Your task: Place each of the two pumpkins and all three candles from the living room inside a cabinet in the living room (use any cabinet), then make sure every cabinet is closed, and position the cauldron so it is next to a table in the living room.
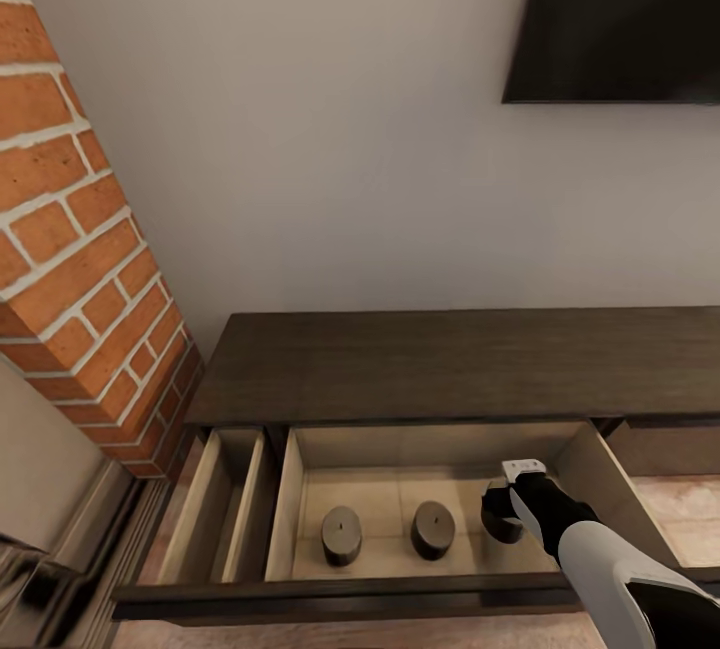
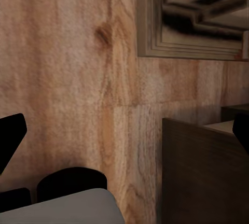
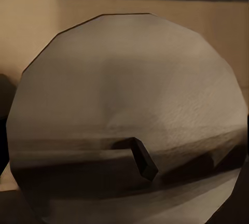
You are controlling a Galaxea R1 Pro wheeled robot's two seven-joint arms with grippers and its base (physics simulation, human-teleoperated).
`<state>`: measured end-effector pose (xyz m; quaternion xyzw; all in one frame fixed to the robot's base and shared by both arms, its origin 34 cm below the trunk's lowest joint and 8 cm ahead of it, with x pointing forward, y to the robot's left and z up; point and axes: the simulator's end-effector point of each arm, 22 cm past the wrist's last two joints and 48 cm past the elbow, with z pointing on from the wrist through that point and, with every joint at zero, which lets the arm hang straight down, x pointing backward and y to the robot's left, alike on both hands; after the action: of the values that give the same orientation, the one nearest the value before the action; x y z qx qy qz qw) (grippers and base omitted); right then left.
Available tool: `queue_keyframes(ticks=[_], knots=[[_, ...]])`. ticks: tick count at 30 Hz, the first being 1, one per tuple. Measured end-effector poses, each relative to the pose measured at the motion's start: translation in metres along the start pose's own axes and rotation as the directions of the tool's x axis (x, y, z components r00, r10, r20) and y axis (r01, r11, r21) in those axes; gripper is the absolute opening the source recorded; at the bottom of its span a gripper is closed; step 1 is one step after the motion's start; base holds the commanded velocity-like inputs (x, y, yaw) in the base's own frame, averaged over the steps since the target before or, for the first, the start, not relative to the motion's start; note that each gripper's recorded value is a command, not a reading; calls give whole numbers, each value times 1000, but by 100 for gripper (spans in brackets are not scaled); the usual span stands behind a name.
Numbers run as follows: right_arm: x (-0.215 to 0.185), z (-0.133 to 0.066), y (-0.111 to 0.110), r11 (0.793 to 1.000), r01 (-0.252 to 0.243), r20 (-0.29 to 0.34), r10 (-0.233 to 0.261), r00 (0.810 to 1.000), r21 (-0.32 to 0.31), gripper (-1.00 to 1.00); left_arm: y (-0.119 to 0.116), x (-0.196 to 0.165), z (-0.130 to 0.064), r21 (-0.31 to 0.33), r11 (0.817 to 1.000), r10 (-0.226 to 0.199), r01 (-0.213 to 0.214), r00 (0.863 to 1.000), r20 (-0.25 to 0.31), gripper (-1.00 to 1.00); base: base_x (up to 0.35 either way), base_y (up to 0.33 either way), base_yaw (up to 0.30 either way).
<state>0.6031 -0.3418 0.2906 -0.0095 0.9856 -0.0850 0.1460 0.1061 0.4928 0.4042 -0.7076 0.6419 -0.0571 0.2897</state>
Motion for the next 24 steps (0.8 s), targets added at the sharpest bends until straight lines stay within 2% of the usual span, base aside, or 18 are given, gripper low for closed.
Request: queue_keyframes(ticks=[5,11,14,24], knots=[[3,3,1,1000,2,-7,-2,1000,0,-100,3,0,0,-11,1000,0,0,1000,-1,100,33,0,0],[1,8,-1,1000,4,24,-4,1000,4,-100,6,0,-1,-23,1000,0,0,1000,-2,100,4,0,0],[8,12,-7,1000,5,20,-5,1000,11,-100,7,0,-1,-27,1000,2,-2,1000,-2,100,0,0,0],[15,19,-8,1000,11,10,-11,1000,12,-100,9,0,-3,-41,999,6,-7,1000,-3,100,0,0,0]])
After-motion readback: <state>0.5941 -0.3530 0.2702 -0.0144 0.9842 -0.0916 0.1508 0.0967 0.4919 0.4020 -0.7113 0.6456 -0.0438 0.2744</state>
